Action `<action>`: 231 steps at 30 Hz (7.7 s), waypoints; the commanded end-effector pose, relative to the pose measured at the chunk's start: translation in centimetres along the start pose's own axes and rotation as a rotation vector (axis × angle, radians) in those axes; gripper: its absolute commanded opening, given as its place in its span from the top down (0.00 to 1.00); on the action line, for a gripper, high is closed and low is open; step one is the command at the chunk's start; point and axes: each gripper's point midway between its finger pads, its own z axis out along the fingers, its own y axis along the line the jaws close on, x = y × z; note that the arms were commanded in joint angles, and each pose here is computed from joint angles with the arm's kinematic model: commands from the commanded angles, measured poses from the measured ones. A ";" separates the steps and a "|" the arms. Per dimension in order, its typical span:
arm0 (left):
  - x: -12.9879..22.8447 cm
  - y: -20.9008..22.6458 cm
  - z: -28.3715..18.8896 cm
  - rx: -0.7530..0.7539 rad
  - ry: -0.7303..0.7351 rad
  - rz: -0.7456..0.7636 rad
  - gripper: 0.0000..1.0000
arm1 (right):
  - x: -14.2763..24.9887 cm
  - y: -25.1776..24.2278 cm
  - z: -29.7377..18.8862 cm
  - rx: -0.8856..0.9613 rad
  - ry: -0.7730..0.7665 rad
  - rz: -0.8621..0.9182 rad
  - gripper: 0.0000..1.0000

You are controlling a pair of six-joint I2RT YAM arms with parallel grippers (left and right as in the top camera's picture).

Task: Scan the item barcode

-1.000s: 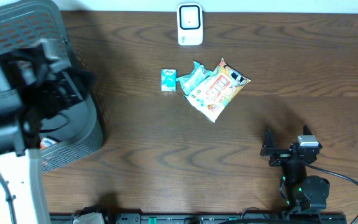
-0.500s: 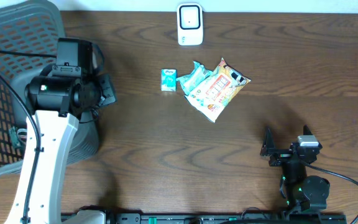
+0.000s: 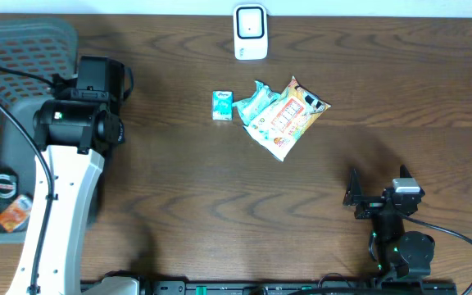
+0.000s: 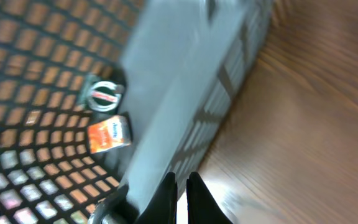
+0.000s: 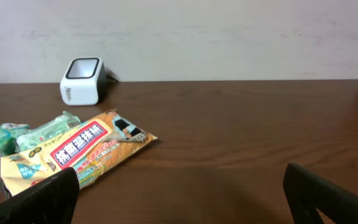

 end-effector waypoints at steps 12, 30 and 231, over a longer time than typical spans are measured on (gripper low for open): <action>-5.5 5.2 -5.4 -0.078 -0.263 -0.237 0.92 | 0.1 0.0 0.0 0.003 0.001 -0.012 0.01; -3.7 19.8 3.8 -0.332 -0.061 -0.713 0.18 | 0.1 0.0 0.0 0.002 0.001 -0.012 0.01; 0.7 17.9 17.6 -0.065 0.202 0.149 0.49 | 0.1 0.0 0.0 0.002 0.001 -0.012 0.01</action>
